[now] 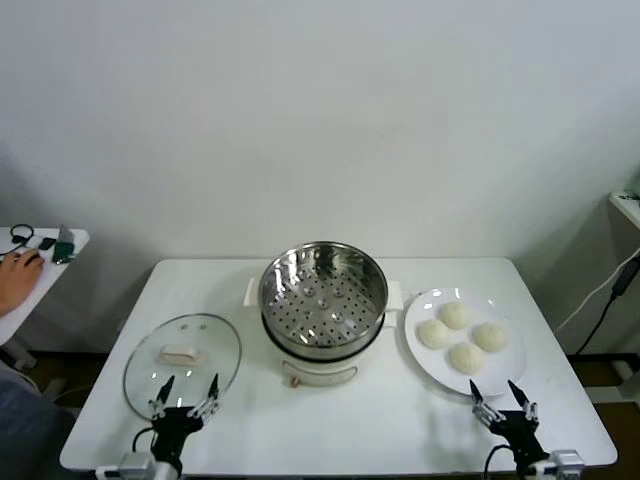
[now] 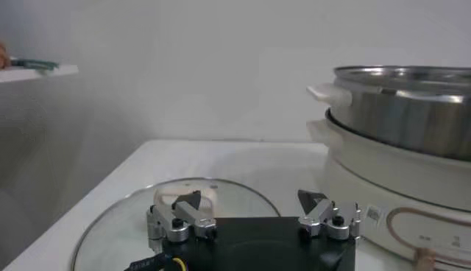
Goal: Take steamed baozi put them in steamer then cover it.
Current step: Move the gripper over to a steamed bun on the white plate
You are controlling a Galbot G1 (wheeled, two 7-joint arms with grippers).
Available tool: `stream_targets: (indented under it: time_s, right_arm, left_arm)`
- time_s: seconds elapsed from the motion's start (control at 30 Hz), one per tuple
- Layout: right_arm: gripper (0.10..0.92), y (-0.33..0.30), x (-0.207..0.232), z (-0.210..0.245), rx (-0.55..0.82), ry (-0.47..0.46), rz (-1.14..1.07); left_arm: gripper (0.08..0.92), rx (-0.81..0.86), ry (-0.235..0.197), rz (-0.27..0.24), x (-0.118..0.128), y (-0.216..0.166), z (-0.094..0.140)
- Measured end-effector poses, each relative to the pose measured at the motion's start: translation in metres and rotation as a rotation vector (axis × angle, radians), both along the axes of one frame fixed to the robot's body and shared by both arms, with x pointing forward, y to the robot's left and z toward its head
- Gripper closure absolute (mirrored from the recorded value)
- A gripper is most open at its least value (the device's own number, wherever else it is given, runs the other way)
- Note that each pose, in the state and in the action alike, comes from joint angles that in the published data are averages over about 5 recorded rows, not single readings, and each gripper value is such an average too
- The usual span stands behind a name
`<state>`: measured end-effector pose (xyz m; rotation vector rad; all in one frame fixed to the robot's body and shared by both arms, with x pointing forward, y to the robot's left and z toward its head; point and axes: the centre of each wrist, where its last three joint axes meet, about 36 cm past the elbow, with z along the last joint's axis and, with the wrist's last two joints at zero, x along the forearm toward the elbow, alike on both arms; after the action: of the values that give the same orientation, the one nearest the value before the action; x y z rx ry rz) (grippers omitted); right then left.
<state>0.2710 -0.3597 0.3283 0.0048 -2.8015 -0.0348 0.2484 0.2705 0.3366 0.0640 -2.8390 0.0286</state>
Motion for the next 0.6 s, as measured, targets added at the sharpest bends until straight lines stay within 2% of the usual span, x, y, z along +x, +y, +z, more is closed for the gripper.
stream_targets:
  time_s: [0.1, 0.27, 0.6]
  right_arm:
    - [0.200, -0.004, 0.013, 0.010, -0.026, 0.003, 0.007]
    - [0.200, -0.023, 0.061, 0.041, -0.116, 0.003, 0.056]
    - [0.200, -0.085, 0.163, 0.108, -0.427, 0.080, 0.336]
  left_arm:
    - [0.177, 0.001, -0.005, -0.004, 0.001, -0.001, 0.002]
    - [0.177, 0.004, -0.019, -0.017, 0.003, -0.003, 0.007]
    - [0.177, 0.006, -0.044, -0.043, 0.006, -0.008, 0.011]
